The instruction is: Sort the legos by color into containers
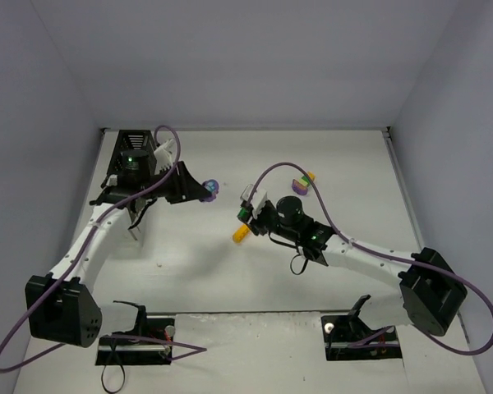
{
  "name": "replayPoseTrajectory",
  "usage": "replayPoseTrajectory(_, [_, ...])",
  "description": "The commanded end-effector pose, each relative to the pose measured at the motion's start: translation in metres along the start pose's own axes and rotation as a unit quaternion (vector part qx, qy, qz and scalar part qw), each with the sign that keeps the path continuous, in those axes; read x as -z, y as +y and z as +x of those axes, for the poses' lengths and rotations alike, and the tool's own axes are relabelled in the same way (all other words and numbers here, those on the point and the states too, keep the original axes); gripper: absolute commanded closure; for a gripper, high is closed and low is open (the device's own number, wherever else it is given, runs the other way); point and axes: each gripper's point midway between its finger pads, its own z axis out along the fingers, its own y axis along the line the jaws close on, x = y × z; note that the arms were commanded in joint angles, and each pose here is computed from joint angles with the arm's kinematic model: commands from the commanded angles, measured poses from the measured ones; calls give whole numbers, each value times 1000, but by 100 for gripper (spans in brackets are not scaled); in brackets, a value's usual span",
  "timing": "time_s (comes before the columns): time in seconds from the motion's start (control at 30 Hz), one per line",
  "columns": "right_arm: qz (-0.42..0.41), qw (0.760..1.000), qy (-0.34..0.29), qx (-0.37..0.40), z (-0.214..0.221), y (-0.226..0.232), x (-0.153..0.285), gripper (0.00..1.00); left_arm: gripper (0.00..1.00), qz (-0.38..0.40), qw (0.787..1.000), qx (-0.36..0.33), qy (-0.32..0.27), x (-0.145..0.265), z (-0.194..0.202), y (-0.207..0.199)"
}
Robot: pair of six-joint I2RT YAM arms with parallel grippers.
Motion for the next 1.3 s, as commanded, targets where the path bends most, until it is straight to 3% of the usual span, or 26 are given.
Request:
replayPoseTrajectory(0.0, [45, 998, -38, -9, -19, -21, 12, 100, 99, -25, 996, -52, -70, 18, -52, -9])
replayPoseTrajectory(0.1, [49, 998, -45, -17, -19, -22, 15, 100, 99, -102, 987, -72, -102, 33, -82, 7])
replayPoseTrajectory(0.17, [51, 997, -49, -22, -19, -23, 15, 100, 99, -199, 968, -89, -127, 43, -103, 36])
replayPoseTrajectory(0.2, [48, 997, -53, -28, -19, -22, 16, 100, 99, -259, 948, -97, -156, 55, -127, 50])
replayPoseTrajectory(0.4, [36, 996, -71, -41, -25, -17, 23, 100, 99, -417, 870, -116, -235, 99, -197, 108])
replayPoseTrajectory(0.5, [37, 995, -78, -45, -27, -17, 25, 100, 99, -446, 851, -103, -256, 109, -224, 137])
replayPoseTrajectory(0.63, [33, 995, -79, -48, -26, -17, 25, 100, 99, -475, 842, -84, -242, 106, -244, 183])
replayPoseTrajectory(0.9, [20, 995, -77, -51, -24, -13, 22, 100, 98, -490, 832, -79, -247, 103, -280, 221])
replayPoseTrajectory(1.03, [17, 996, -73, -52, -22, -12, 20, 100, 98, -500, 834, -68, -224, 93, -278, 245])
replayPoseTrajectory(1.13, [17, 996, -73, -52, -21, -12, 20, 100, 86, -512, 829, -64, -215, 91, -277, 257])
replayPoseTrajectory(1.27, [16, 996, -72, -52, -21, -12, 19, 100, 79, -515, 830, -54, -205, 90, -272, 265])
